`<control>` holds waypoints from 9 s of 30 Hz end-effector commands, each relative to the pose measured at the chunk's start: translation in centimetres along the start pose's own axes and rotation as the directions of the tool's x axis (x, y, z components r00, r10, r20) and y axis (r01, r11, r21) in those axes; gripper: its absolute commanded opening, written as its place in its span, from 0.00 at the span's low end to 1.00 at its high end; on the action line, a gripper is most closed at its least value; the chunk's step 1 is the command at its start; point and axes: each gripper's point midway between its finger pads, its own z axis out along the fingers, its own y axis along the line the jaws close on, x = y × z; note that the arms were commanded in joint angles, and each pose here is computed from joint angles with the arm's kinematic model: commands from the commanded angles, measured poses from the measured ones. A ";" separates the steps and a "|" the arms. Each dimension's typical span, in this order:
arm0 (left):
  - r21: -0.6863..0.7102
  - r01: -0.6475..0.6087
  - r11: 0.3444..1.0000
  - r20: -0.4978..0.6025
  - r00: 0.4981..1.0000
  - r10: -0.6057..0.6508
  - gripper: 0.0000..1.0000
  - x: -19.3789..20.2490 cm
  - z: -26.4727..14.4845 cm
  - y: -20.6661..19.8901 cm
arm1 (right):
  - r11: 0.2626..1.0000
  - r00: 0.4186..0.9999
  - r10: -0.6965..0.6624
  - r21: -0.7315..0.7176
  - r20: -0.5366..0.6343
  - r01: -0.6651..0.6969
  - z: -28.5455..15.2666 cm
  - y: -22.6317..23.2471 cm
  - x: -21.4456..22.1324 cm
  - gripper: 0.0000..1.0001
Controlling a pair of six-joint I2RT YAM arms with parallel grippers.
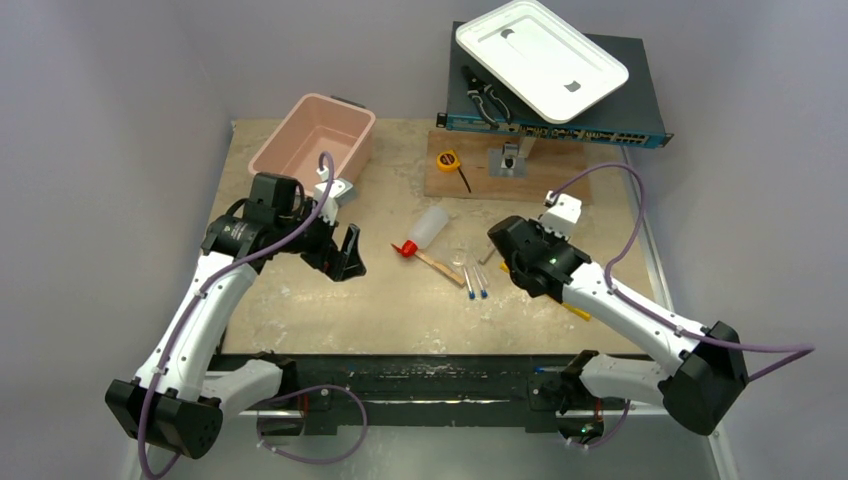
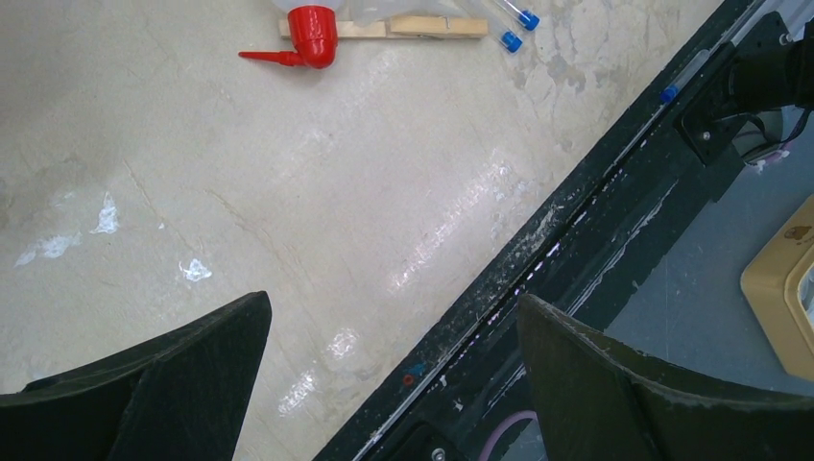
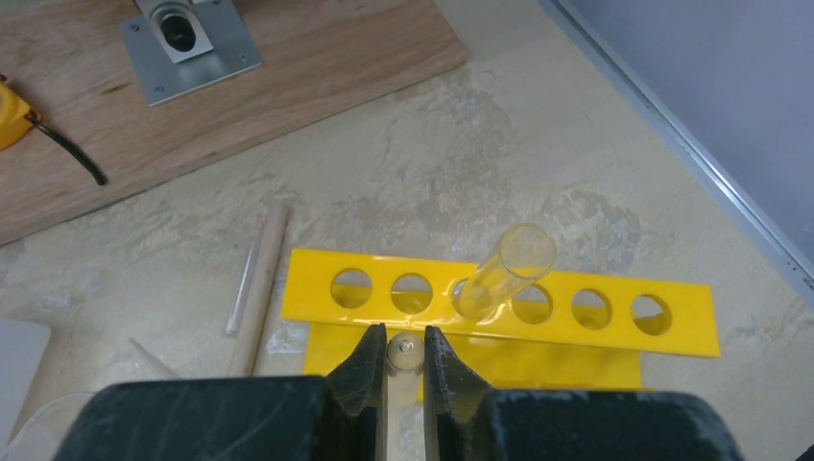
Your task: Organize the chemistry lab equipment
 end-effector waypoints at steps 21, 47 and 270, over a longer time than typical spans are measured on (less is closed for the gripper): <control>0.009 -0.030 1.000 0.065 0.997 0.029 1.00 -1.8 -1.1 -0.6 | 0.996 0.996 -0.018 0.092 0.085 0.010 2.2 -0.2 1.2 0.00; -0.018 -0.067 0.998 0.107 0.992 0.068 1.00 -3.0 -1.9 -0.6 | 0.998 0.998 -0.028 0.060 0.053 0.025 2.3 0.6 1.9 0.38; 0.083 -0.307 0.948 0.503 0.834 0.226 0.00 -3.9 -5.9 -7.3 | -0.090 0.977 -0.180 -0.987 -0.117 -0.134 -31.1 25.4 -8.3 0.70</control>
